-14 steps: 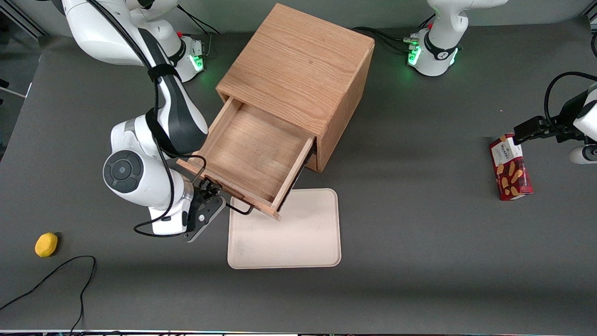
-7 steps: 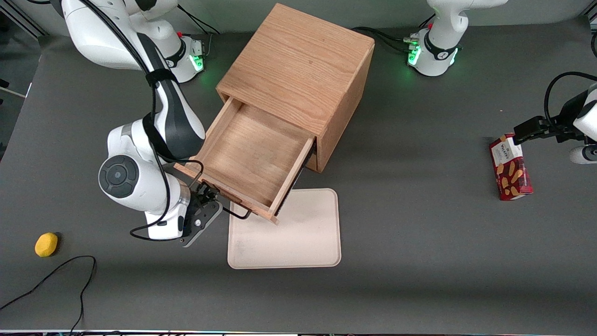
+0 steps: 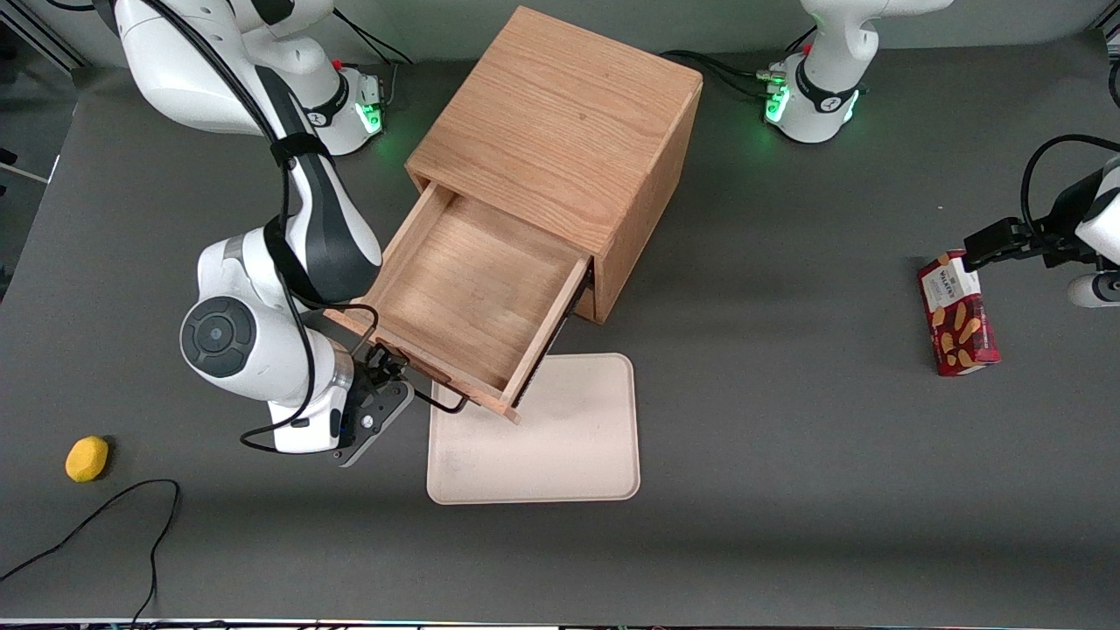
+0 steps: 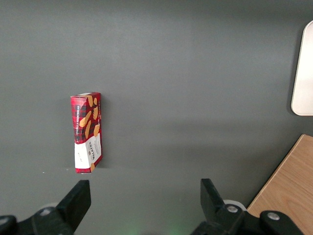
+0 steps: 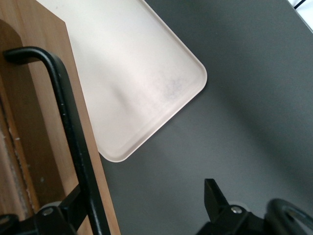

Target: Open upper drawer

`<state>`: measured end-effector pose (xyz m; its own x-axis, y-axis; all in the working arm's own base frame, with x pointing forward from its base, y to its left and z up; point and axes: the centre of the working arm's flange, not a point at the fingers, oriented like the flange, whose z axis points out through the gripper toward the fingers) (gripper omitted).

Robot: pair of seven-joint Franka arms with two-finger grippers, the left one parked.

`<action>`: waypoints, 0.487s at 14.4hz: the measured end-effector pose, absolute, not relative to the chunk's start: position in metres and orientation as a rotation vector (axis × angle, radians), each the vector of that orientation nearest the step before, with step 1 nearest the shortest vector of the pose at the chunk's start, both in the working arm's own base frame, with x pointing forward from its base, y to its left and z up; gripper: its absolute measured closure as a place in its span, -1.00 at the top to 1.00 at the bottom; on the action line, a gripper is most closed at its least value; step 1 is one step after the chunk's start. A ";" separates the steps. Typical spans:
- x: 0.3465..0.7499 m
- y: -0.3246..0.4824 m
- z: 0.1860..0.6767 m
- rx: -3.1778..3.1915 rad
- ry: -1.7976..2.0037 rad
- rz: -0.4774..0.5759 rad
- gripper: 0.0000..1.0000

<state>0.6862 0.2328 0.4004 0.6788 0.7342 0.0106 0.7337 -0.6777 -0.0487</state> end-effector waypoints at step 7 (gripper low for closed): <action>0.686 0.224 0.450 -2.830 -1.231 0.034 1.00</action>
<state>0.6858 0.2237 0.4504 0.6821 0.7313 0.0016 0.7300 -0.6808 -0.0592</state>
